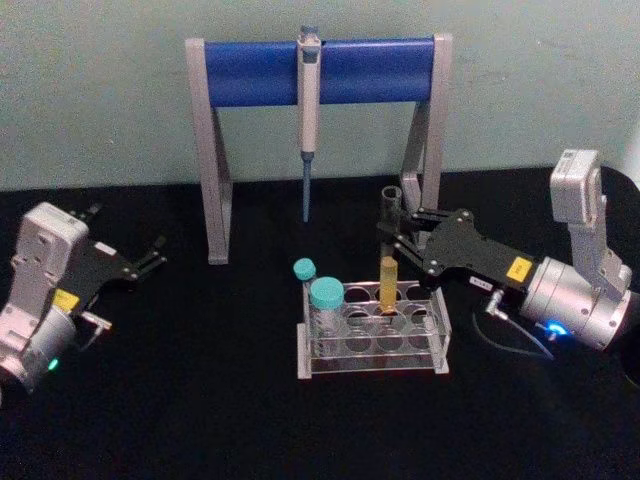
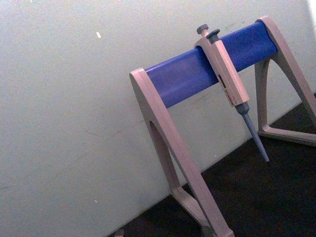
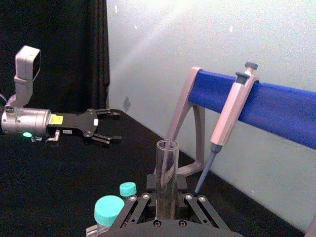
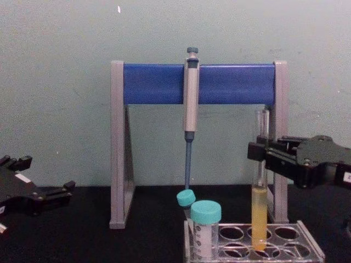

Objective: Pick up the test tube from the test tube rack, shake it, then place it back into the test tube rack.

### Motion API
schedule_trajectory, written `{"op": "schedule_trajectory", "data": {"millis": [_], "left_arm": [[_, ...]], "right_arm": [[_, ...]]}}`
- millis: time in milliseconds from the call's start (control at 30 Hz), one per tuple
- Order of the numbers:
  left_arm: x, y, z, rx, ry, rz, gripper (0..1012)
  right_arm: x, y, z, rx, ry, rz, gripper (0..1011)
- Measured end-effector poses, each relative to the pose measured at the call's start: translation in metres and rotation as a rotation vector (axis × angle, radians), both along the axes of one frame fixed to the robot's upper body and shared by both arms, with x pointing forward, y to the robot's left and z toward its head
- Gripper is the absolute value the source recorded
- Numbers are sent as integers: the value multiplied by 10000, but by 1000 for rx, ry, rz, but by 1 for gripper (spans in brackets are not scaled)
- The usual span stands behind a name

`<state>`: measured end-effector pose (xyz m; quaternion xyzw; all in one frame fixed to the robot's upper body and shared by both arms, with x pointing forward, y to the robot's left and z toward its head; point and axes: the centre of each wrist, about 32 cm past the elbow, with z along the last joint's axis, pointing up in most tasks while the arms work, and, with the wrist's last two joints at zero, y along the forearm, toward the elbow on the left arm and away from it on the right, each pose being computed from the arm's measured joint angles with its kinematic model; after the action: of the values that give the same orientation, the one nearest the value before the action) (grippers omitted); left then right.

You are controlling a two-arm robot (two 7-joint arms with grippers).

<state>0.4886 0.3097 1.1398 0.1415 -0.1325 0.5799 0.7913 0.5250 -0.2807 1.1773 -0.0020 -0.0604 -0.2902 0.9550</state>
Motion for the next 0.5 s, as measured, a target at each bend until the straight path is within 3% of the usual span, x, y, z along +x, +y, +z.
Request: {"op": "schedule_trajectory", "data": {"millis": [500], "left_arm": [[0,0,0,0,0,0,1001]], "right_arm": [[34,16,-71,-25,36,-11,229]]}}
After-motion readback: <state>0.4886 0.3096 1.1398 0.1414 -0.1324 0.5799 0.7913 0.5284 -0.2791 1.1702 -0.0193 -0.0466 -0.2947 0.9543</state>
